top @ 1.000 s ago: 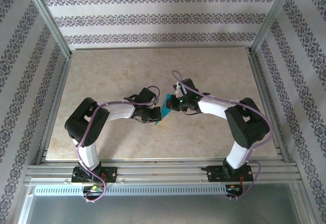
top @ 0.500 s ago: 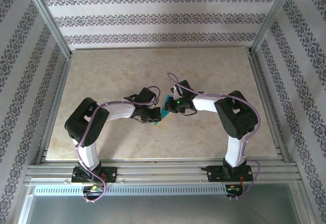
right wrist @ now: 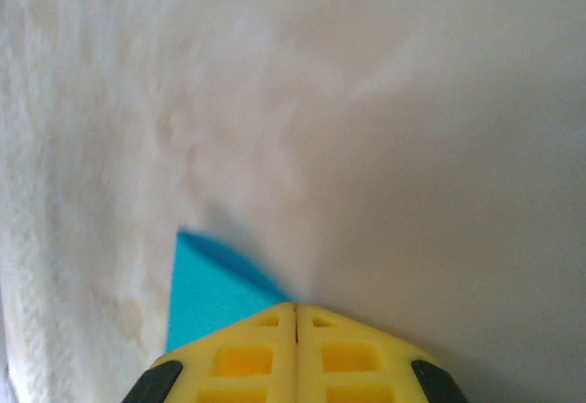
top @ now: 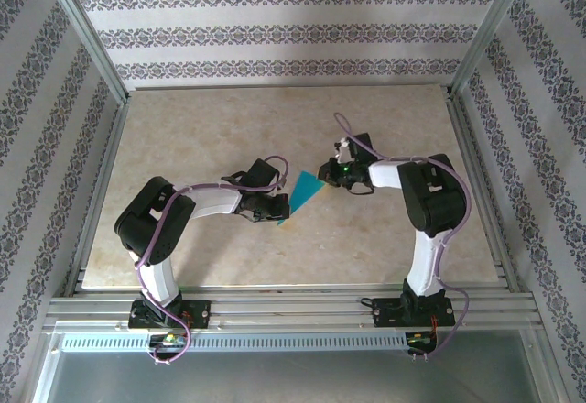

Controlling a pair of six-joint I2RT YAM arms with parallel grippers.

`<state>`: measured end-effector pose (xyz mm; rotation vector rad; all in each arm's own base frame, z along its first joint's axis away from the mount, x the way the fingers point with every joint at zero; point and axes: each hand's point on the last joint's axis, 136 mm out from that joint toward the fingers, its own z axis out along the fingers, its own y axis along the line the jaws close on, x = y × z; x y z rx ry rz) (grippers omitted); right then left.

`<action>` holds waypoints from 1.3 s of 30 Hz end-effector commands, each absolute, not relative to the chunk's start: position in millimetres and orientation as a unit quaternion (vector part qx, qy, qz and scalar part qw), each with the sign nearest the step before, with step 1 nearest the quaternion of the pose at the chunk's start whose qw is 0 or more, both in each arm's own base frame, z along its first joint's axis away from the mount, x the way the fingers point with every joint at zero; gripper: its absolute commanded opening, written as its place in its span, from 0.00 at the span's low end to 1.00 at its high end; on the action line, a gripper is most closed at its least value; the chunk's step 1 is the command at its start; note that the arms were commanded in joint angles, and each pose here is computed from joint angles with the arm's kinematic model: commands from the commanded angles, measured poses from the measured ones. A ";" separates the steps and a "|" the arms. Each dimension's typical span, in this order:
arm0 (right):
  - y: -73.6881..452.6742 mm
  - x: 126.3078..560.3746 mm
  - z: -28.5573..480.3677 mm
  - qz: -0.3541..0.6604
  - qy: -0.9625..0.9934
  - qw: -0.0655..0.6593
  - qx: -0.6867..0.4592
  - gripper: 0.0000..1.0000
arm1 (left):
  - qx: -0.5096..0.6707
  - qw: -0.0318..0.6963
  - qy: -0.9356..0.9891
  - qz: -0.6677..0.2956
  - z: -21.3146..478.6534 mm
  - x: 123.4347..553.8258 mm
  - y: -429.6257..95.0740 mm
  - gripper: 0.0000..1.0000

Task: Fold a paper plane with a square sheet of paper (pick it up from the middle)
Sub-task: Fold the wing for the fifth time at the center of the table.

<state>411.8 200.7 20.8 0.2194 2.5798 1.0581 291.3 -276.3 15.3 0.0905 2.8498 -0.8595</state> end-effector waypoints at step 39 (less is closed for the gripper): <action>223.5 343.9 -6.5 0.307 0.935 0.136 0.117 0.00 | 0.004 -0.046 0.985 -0.168 -38.7 230.4 -225.8 0.00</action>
